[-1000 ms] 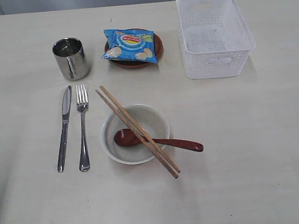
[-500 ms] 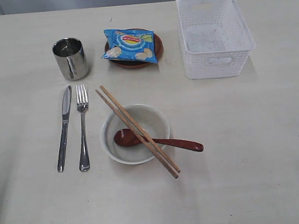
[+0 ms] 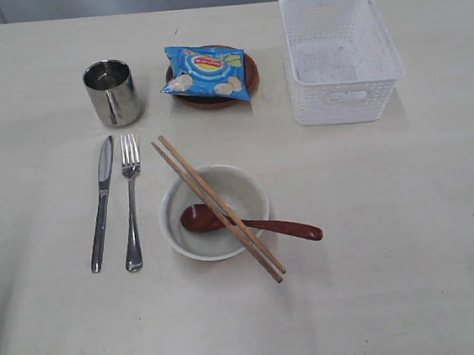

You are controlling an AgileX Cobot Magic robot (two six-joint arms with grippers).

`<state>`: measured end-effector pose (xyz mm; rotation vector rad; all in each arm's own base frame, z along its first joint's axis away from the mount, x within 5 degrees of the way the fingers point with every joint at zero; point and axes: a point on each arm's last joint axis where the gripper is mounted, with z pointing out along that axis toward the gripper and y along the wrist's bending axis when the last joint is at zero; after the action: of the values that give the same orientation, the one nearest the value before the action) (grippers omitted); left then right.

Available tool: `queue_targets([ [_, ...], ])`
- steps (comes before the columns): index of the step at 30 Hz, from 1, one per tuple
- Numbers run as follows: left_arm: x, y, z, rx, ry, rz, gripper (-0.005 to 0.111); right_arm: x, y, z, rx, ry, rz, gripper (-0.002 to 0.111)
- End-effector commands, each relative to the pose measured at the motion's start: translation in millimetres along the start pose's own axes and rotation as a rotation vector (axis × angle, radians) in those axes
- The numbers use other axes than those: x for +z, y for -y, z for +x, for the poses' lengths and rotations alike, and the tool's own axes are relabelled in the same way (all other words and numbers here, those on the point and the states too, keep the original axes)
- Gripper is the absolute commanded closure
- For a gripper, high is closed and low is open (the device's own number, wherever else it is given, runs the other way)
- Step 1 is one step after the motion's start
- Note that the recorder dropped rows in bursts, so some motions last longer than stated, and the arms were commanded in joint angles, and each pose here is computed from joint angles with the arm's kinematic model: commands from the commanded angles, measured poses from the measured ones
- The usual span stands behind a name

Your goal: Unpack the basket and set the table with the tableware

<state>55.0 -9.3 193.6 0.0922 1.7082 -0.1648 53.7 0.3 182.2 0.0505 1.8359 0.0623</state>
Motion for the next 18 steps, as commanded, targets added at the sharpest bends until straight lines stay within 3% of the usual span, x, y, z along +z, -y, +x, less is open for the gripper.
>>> queue_targets([
  [1, -0.1, 0.2, -0.2, -0.009, 0.011, 0.004, 0.107, -0.2, 0.4, 0.3, -0.004, 0.006, 0.005, 0.109],
  [18, -0.1, 0.2, -0.2, -0.009, 0.011, 0.004, 0.107, -0.2, 0.4, 0.3, 0.004, 0.006, 0.005, 0.109],
])
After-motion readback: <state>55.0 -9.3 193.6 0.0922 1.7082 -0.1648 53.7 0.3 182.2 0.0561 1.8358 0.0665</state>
